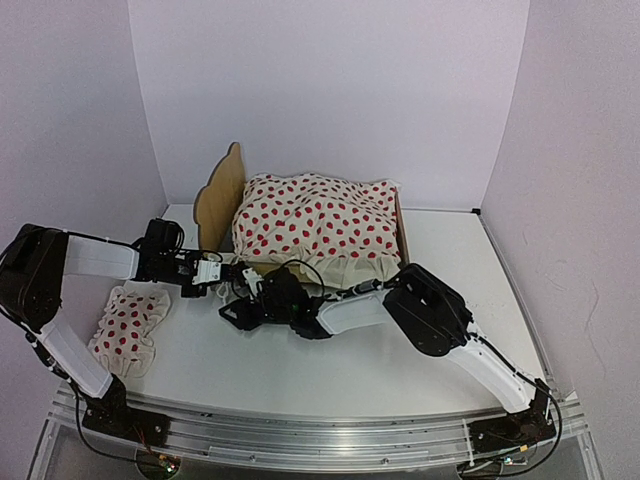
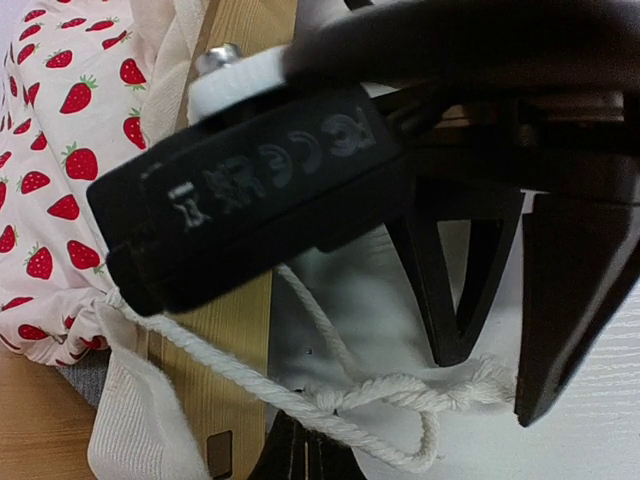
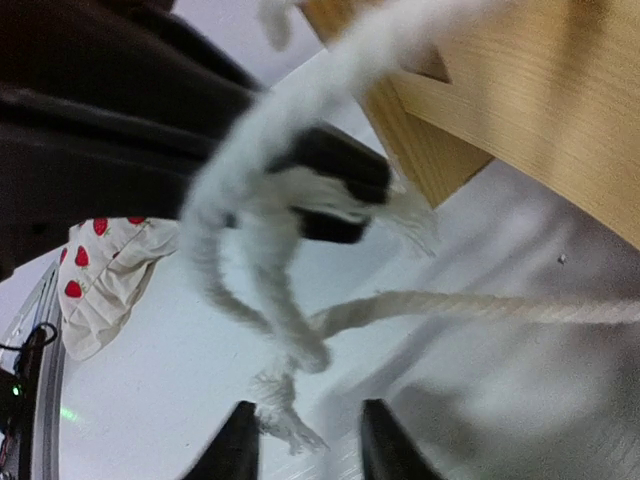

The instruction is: Set up the pet bed

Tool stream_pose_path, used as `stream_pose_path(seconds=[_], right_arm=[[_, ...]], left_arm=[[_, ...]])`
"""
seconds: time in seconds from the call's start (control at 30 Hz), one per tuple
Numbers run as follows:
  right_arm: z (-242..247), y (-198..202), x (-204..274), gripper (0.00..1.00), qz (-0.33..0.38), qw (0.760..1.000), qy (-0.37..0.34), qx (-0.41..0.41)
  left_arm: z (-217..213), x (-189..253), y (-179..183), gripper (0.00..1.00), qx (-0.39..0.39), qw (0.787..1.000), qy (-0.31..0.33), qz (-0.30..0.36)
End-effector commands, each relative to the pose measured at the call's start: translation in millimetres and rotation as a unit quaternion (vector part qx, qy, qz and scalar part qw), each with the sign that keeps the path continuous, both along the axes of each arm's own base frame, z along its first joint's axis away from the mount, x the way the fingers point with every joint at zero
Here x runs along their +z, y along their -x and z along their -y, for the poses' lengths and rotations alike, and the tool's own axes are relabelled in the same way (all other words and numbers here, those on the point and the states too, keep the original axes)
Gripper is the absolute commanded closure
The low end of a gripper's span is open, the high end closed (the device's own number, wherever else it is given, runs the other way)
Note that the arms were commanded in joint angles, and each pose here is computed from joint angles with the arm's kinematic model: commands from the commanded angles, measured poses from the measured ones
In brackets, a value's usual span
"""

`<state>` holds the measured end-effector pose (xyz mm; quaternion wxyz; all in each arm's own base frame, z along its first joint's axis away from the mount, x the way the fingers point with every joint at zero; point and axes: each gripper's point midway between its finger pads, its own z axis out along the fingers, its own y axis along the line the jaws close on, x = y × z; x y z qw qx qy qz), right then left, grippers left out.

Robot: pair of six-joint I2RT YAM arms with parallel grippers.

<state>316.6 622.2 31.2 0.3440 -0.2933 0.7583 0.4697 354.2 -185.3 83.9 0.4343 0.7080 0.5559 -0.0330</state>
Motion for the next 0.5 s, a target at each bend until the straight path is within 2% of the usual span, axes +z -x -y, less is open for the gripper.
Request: stream_pose_path(seconds=[0.0,0.07,0.27,0.47], right_arm=[[1.9,-13.4,-14.1,0.89,0.001,0.999,0.009,-0.033],[9.1,-13.7,-6.6,1.00,0.011,0.999,0.015,-0.038],[64.5,-23.2,29.9,1.00,0.046,0.995,0.049,-0.075],[105.0,-26.3,19.4,1.00,0.029,0.992,0.078,-0.092]], left_arm=[[1.2,25.3,-10.8,1.00,0.022,0.999,0.017,0.021],[-2.0,30.6,-16.7,1.00,0.052,0.998,0.023,0.012],[-36.8,36.1,-25.4,1.00,0.175,0.984,-0.011,-0.027],[-80.2,67.2,-39.1,1.00,0.260,0.965,-0.023,0.012]])
